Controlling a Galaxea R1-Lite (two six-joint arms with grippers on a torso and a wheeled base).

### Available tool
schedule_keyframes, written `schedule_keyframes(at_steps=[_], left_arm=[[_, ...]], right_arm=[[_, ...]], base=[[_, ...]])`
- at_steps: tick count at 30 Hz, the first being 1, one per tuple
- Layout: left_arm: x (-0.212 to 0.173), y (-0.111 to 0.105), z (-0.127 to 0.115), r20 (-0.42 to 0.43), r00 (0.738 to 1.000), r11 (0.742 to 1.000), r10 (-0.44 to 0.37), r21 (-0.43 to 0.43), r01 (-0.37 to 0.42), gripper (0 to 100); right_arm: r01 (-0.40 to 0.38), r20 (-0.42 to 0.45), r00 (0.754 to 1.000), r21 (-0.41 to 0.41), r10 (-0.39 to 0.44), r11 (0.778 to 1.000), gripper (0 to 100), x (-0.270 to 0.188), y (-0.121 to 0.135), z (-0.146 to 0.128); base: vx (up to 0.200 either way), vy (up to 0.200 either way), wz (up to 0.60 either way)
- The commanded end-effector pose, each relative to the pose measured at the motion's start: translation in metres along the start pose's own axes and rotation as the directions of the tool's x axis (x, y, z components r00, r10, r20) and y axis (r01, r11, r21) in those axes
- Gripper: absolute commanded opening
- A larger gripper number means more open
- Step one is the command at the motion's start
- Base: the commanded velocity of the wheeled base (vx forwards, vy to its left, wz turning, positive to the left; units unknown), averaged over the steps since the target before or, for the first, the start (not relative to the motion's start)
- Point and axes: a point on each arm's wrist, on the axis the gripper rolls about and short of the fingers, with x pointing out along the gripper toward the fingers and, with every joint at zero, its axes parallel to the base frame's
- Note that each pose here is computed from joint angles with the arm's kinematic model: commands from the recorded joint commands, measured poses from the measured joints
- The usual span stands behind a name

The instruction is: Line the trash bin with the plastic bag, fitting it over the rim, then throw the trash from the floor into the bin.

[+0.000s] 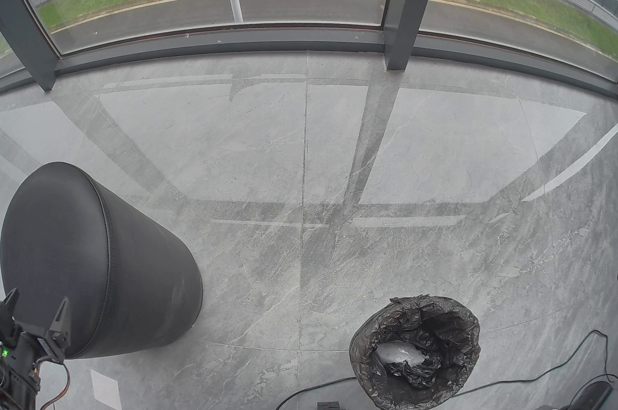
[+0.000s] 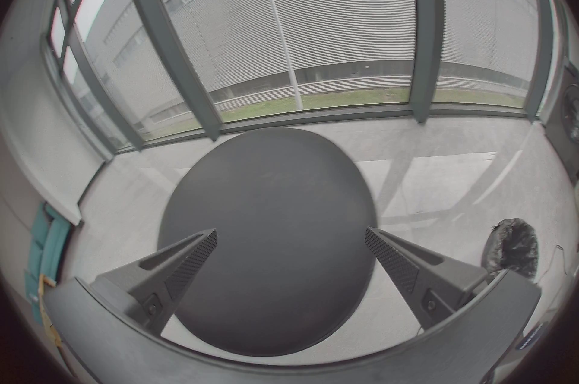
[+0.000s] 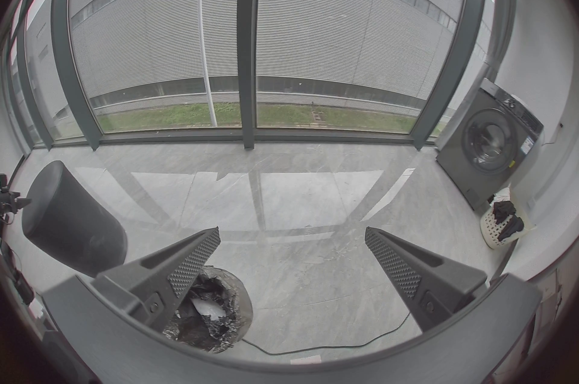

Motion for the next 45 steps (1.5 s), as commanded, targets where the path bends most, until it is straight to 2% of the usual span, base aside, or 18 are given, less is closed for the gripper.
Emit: schedule_keyframes(at_steps=[1,2,3,8,9,10,12,13,15,17,21,23,25,29,35,37,41,45], left_arm=[[-0.059,0.034,-0.042,0.079,0.912,0.911,0.403,-0.124,-0.392,100],[-0.062,0.032,-0.044,0.068,0.870,0.872,0.488,-0.092,-0.482,100],[-0.063,0.032,-0.044,0.069,0.864,0.866,0.499,-0.078,-0.494,100],[-0.059,0.031,-0.051,0.069,0.892,0.894,0.447,-0.080,-0.442,100],[-0.058,0.028,-0.063,0.114,0.934,0.940,0.340,-0.088,-0.331,100],[-0.058,0.027,-0.063,0.144,0.955,0.963,0.259,-0.113,-0.244,100],[-0.057,0.024,-0.061,0.180,0.975,0.980,0.133,-0.170,-0.102,100],[-0.057,0.024,-0.060,0.186,0.975,0.981,0.118,-0.173,-0.086,100],[-0.057,0.021,-0.060,0.205,0.979,0.982,0.009,-0.187,0.030,100],[-0.057,0.021,-0.061,0.206,0.978,0.981,-0.026,-0.185,0.065,100],[-0.056,0.016,-0.063,0.216,0.952,0.963,-0.216,-0.112,0.244,100],[-0.056,0.015,-0.064,0.208,0.948,0.964,-0.242,-0.058,0.259,100],[-0.056,0.015,-0.064,0.208,0.948,0.964,-0.239,-0.066,0.258,100],[-0.056,0.016,-0.064,0.206,0.958,0.967,-0.201,-0.115,0.227,100],[-0.056,0.016,-0.064,0.203,0.958,0.969,-0.202,-0.099,0.226,100],[-0.056,0.016,-0.064,0.203,0.958,0.969,-0.202,-0.099,0.226,100],[-0.056,0.016,-0.064,0.203,0.958,0.969,-0.202,-0.099,0.226,100],[-0.056,0.016,-0.064,0.204,0.958,0.968,-0.201,-0.107,0.226,100]], right_arm=[[0.140,0.043,0.989,0.018,-0.141,0.990,100,-0.015,-0.008,-0.063],[0.139,0.060,0.988,0.027,-0.140,0.990,100,-0.011,-0.007,-0.065],[0.141,0.075,0.987,0.032,-0.143,0.990,100,-0.009,-0.006,-0.067],[0.152,0.114,0.981,0.059,-0.158,0.987,100,0.002,-0.003,-0.082],[0.149,0.129,0.979,0.069,-0.157,0.987,100,0.005,-0.002,-0.087],[0.143,0.142,0.978,0.080,-0.153,0.986,100,0.005,-0.002,-0.086],[0.127,0.159,0.977,0.103,-0.143,0.986,100,0.005,-0.002,-0.084],[0.126,0.159,0.977,0.103,-0.141,0.987,100,0.005,-0.002,-0.084],[0.111,0.132,0.984,0.074,-0.120,0.991,100,0.006,-0.002,-0.087],[0.101,0.124,0.986,0.062,-0.108,0.993,100,0.006,-0.002,-0.088],[-0.063,0.140,0.988,0.015,0.061,0.998,100,0.006,-0.004,-0.088],[-0.145,0.146,0.979,0.002,0.143,0.989,100,0.004,-0.004,-0.089],[-0.160,0.140,0.977,-0.013,0.160,0.987,100,0.002,-0.005,-0.090],[-0.132,0.152,0.979,-0.014,0.133,0.991,100,-0.001,-0.006,-0.091],[-0.081,0.153,0.985,-0.003,0.081,0.997,100,-0.001,-0.008,-0.091],[-0.016,0.154,0.988,-0.014,0.018,1.000,100,-0.001,-0.009,-0.090],[0.020,0.088,0.996,-0.071,-0.014,0.997,100,0.004,-0.005,-0.088],[0.154,0.095,0.986,-0.156,-0.140,0.976,100,0.004,-0.002,-0.087]], base=[[0.000,0.000,0.00],[0.000,0.000,0.00],[0.000,0.000,0.00],[0.000,0.000,0.00],[0.000,0.000,0.00],[0.000,0.000,0.00],[0.000,0.000,0.00],[0.000,0.000,0.00],[0.000,0.000,0.00],[0.000,0.000,0.00],[0.000,0.000,0.00],[0.000,0.000,0.00],[0.000,0.000,0.00],[0.000,0.000,0.00],[0.000,0.000,0.00],[0.000,0.000,0.00],[0.000,0.000,0.00],[0.000,0.000,0.00]])
